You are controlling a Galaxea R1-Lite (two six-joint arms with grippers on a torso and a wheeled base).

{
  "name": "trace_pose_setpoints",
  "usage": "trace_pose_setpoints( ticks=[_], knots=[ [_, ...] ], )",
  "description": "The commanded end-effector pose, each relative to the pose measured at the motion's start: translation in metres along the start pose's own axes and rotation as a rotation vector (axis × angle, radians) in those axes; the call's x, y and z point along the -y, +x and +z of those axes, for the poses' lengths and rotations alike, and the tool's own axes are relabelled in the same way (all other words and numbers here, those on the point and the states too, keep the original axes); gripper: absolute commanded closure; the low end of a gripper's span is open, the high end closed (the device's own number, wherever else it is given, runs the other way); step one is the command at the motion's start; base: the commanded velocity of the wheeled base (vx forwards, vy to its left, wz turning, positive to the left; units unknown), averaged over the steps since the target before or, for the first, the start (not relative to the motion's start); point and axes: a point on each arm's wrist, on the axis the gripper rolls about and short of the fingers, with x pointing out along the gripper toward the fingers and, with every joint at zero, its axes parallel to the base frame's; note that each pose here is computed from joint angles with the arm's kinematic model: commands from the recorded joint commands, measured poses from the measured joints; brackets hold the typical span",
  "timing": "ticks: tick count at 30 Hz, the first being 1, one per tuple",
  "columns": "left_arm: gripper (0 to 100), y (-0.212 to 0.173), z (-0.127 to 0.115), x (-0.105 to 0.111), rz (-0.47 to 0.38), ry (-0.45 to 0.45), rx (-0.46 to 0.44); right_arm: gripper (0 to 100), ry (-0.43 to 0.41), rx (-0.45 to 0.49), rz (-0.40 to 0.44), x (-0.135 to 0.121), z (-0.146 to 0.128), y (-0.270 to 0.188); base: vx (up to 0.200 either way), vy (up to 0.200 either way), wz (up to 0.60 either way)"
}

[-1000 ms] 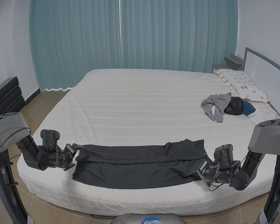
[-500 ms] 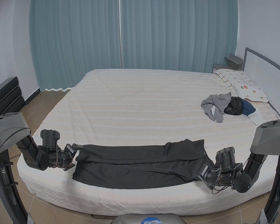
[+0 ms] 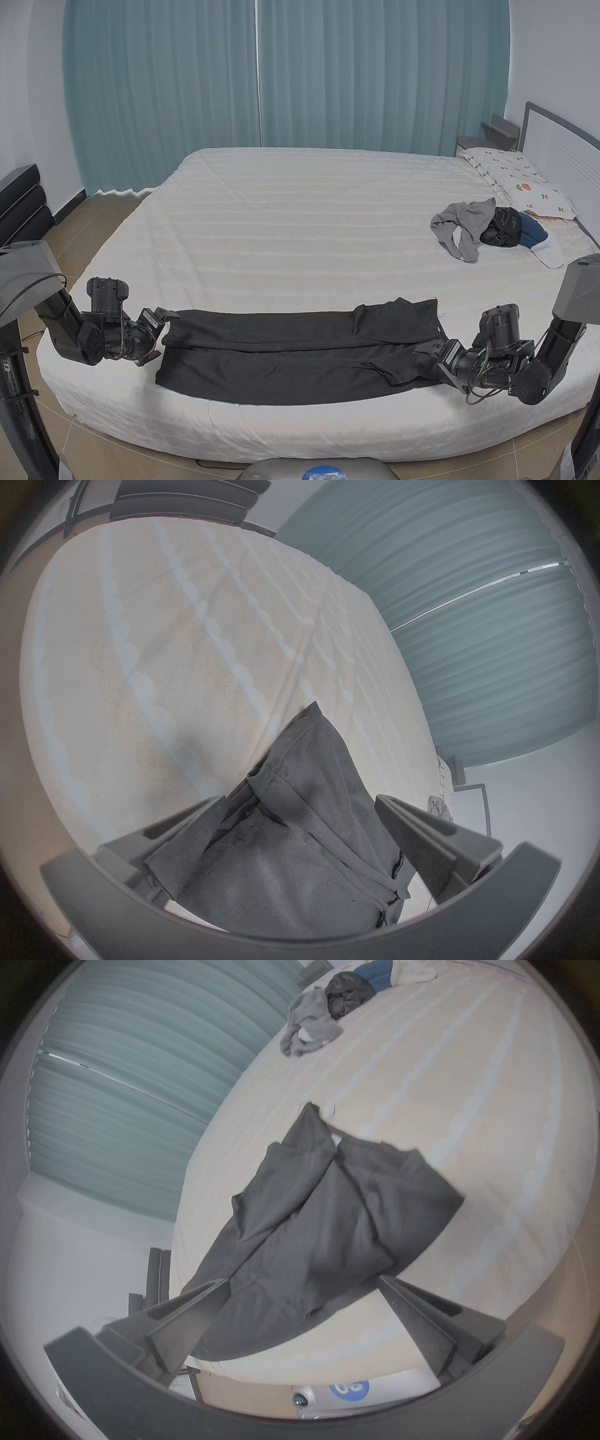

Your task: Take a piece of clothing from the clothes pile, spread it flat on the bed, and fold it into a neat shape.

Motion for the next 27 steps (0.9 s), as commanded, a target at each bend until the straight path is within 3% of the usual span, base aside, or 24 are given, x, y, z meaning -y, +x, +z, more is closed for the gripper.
trace_pose_setpoints(
  ticks=[1, 7, 17, 27],
  knots=[
    [0, 0.000, 0.000, 0.000, 0.001, -0.001, -0.001, 0, 0.016, 0.030, 0.005, 0.003, 0.011, -0.002, 0.000, 0.000, 0.00],
    [0, 0.000, 0.000, -0.001, 0.001, -0.002, 0.001, 0, 0.030, -0.013, 0.008, 0.009, 0.010, 0.006, 0.000, 0.000, 0.00],
    [0, 0.000, 0.000, 0.000, -0.001, 0.000, 0.000, 0, 0.073, -0.095, 0.047, -0.004, -0.009, 0.012, 0.000, 0.000, 0.00],
    [0, 0.001, 0.000, 0.000, 0.000, -0.001, -0.002, 0, 0.095, -0.049, -0.020, 0.009, -0.003, 0.032, 0.000, 0.000, 0.00]
  ],
)
